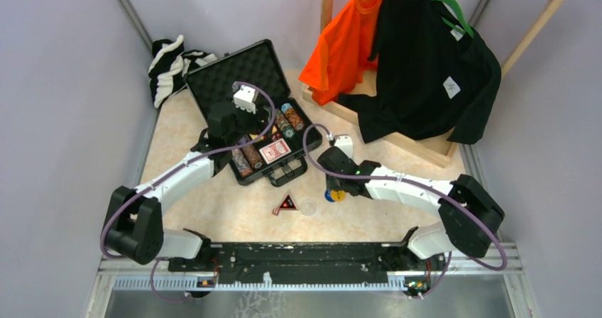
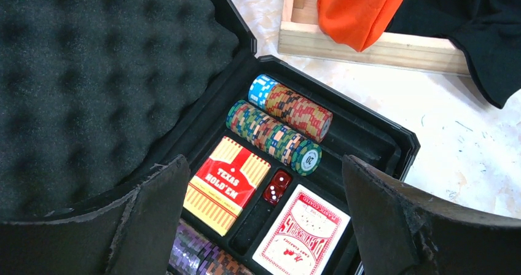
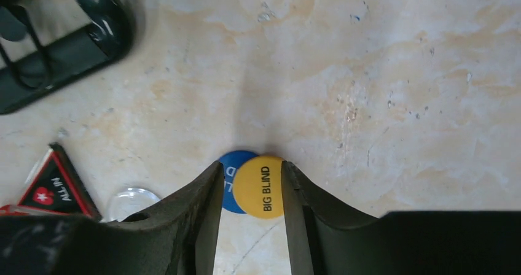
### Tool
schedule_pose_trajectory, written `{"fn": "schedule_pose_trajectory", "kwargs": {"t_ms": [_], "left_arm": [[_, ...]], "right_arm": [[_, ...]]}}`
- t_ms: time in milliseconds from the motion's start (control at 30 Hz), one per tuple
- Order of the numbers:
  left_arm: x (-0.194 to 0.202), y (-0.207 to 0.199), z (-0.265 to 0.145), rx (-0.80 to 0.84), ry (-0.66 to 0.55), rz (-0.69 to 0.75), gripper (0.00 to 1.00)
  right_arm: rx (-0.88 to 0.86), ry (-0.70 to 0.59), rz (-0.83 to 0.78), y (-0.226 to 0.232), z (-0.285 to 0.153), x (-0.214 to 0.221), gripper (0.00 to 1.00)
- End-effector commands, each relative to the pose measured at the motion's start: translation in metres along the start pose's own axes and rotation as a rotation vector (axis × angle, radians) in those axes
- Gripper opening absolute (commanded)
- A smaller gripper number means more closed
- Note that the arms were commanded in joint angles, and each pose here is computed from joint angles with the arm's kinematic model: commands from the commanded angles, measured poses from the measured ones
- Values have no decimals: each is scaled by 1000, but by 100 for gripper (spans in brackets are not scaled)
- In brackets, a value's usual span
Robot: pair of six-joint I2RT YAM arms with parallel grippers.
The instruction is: Pack up texas hold em set
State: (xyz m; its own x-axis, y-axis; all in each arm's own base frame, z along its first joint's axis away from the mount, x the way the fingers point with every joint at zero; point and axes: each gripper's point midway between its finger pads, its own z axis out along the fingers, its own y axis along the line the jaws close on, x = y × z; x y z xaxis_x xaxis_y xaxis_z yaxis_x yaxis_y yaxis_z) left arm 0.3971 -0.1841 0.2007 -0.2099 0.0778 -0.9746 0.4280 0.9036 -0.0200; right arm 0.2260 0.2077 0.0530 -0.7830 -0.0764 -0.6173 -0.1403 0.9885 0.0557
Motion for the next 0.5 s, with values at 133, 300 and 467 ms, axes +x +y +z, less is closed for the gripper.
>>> {"fn": "schedule_pose_trajectory", "kwargs": {"t_ms": [133, 300, 467], "left_arm": [[-17, 11, -5, -56, -27, -23, 99], [-21, 16, -12, -64, -34, -29, 99], [-18, 15, -13, -55, -34, -28, 99]], "right_arm": [[-45, -111, -22, 27, -10, -52, 36], [12, -59, -50, 16, -3, -48, 76], [5, 5, -57, 3, -3, -15, 80]]}}
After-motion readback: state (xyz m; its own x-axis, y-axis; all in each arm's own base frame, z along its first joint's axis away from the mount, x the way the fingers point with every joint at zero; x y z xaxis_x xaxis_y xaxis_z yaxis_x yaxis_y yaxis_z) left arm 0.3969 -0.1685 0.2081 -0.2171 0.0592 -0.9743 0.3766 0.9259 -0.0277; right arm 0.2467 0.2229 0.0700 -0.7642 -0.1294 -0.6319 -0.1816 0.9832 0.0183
